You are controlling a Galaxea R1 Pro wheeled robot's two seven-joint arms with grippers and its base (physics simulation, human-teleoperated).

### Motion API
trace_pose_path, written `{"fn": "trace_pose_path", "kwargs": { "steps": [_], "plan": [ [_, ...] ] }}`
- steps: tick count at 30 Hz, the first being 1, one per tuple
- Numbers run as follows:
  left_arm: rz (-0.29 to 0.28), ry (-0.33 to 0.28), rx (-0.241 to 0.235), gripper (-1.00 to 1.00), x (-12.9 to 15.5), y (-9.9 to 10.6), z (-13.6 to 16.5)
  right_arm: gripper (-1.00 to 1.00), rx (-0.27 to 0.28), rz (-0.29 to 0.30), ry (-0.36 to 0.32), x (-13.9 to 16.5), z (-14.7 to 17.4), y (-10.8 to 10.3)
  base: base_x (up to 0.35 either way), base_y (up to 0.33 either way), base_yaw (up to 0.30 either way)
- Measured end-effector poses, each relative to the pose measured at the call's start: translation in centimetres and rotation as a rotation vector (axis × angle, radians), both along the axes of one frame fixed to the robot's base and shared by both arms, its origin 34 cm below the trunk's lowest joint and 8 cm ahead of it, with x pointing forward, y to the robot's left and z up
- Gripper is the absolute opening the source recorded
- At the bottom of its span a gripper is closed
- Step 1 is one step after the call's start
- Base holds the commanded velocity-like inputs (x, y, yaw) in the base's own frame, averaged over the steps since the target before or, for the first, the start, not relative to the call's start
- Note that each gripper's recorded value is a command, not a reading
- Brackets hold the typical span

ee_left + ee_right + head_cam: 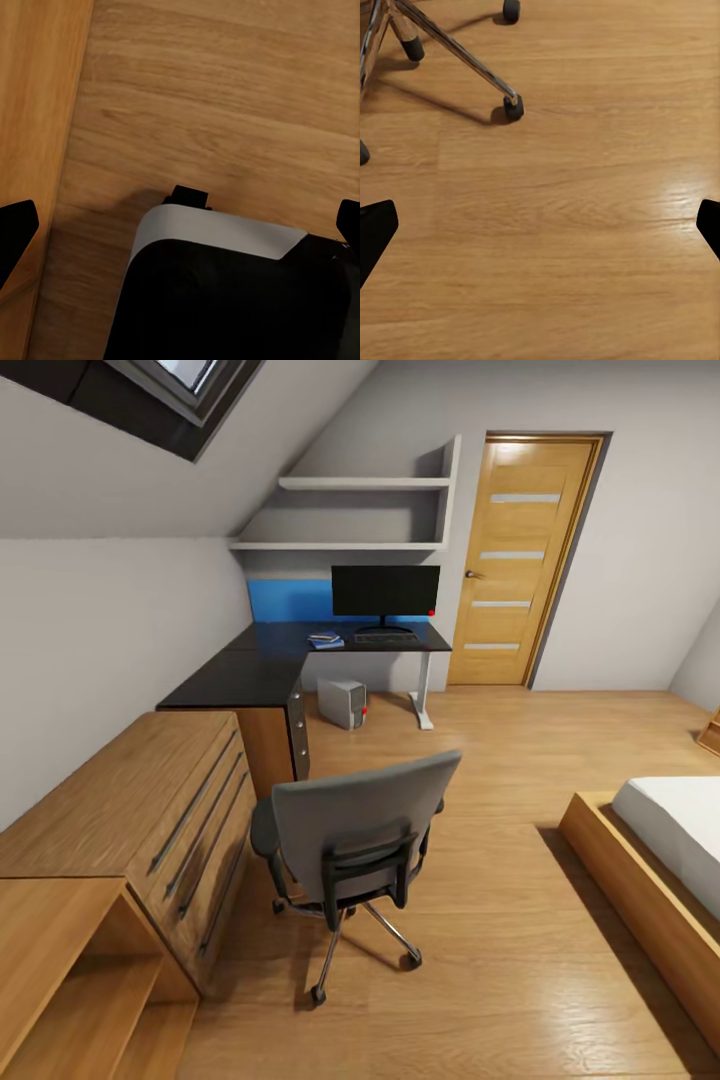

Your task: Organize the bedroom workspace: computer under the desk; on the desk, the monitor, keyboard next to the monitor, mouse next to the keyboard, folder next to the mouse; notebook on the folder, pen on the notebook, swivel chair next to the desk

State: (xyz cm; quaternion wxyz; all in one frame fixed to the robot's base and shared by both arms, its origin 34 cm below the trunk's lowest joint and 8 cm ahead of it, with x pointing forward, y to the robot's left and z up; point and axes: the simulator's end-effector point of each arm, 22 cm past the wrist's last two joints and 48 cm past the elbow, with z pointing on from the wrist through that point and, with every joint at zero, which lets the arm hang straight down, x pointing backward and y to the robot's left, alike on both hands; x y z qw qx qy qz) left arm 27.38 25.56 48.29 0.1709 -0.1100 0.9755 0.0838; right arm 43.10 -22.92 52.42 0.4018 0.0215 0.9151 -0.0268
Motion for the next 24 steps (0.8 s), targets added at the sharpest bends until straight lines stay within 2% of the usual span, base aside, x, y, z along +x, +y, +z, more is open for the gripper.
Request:
{"fn": "trace_pose_path", "kwargs": {
  "steps": [24],
  "plan": [
    [0.0,-0.001,0.0,1.0,-0.2,0.0,-4.1,1.0,0.0,-0.003,-0.001,-0.2,-4.1,-0.1,0.0,0.0,0.0]
  ]
}}
